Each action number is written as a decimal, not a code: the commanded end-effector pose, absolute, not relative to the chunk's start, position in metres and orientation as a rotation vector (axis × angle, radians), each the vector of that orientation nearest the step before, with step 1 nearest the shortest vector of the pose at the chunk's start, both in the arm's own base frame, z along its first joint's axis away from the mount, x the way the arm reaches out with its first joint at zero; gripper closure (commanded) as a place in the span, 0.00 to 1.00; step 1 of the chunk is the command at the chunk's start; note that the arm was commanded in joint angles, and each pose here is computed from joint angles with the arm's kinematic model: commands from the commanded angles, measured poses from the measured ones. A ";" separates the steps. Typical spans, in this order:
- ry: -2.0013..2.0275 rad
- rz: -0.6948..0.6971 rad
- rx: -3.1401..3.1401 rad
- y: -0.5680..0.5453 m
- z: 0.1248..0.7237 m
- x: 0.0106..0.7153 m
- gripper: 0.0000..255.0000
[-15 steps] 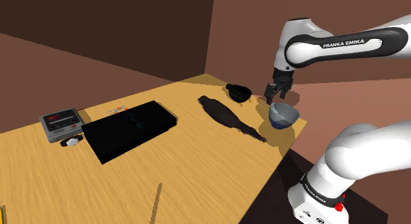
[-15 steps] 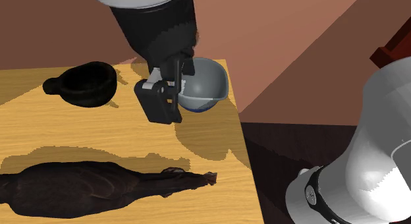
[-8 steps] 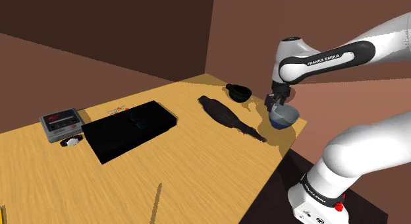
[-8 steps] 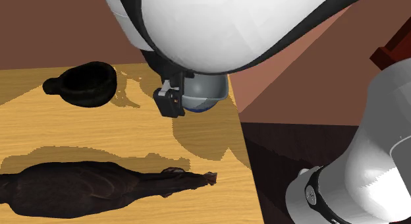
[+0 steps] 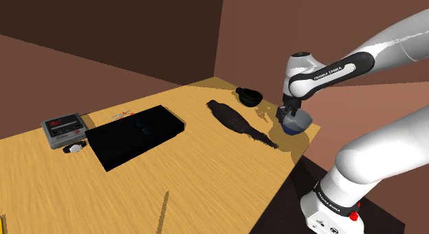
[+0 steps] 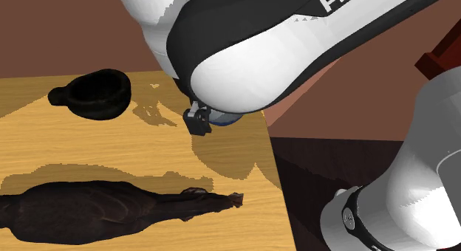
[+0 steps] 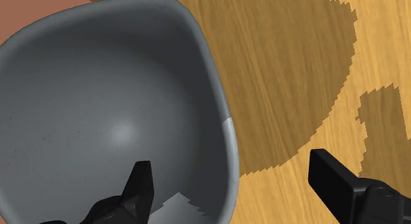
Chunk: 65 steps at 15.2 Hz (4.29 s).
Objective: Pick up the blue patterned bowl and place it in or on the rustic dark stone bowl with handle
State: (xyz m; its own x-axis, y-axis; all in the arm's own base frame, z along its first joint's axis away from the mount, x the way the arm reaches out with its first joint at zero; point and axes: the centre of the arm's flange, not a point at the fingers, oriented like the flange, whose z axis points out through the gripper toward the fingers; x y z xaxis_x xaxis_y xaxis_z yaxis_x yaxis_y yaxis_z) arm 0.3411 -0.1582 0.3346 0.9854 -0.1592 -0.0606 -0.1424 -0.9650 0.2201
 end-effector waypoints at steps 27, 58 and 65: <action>-0.224 -0.113 2.914 -0.162 0.364 0.339 1.00; -0.224 -0.113 2.914 -0.168 0.501 0.418 1.00; -0.224 -0.113 2.914 -0.175 0.512 0.509 1.00</action>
State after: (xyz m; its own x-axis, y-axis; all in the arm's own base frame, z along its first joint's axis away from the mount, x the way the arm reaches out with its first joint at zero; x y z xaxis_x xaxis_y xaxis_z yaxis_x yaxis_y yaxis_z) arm 0.4928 -0.1776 0.5109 0.9853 -0.1592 -0.0615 -0.1422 -0.9650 0.2202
